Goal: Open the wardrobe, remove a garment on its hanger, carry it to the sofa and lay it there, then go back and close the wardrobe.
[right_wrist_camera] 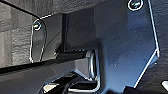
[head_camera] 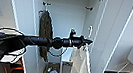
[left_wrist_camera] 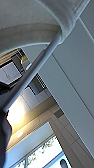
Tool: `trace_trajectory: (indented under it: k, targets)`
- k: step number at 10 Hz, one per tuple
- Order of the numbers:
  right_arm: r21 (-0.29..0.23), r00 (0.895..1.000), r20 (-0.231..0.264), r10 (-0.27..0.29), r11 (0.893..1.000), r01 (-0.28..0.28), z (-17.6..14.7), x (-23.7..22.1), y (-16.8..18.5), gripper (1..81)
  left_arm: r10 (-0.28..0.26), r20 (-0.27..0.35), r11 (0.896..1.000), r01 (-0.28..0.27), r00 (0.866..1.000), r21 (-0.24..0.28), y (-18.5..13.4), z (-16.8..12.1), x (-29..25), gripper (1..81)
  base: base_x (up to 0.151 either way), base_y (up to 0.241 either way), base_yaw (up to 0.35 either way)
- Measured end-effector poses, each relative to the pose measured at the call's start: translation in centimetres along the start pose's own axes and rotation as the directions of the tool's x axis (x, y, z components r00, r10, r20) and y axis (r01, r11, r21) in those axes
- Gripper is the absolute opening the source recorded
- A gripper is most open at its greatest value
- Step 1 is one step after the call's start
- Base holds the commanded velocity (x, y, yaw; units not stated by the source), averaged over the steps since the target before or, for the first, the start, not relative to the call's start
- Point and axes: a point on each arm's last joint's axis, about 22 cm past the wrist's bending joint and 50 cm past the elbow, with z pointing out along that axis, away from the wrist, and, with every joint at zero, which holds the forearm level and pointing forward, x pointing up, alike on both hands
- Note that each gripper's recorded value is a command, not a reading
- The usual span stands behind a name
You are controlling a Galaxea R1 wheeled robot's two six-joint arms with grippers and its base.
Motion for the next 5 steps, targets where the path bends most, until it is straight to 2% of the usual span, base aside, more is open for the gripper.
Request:
trace_trajectory:
  k: [3,5]
  targets:
    - [0.000,1.000,-0.005,-0.002,1.000,0.002,0.0,0.4,0.0,81.1,-0.004,0.007,1.000,0.004,1.000,-0.027,0.8,-1.2,-1.1,1.0,0.000,0.000,0.000]
    - [0.001,1.000,-0.006,-0.002,1.000,0.002,0.0,0.5,0.0,81.1,-0.039,-0.002,0.998,0.038,0.999,-0.044,-0.1,-2.8,-2.5,1.0,0.000,0.000,0.000]
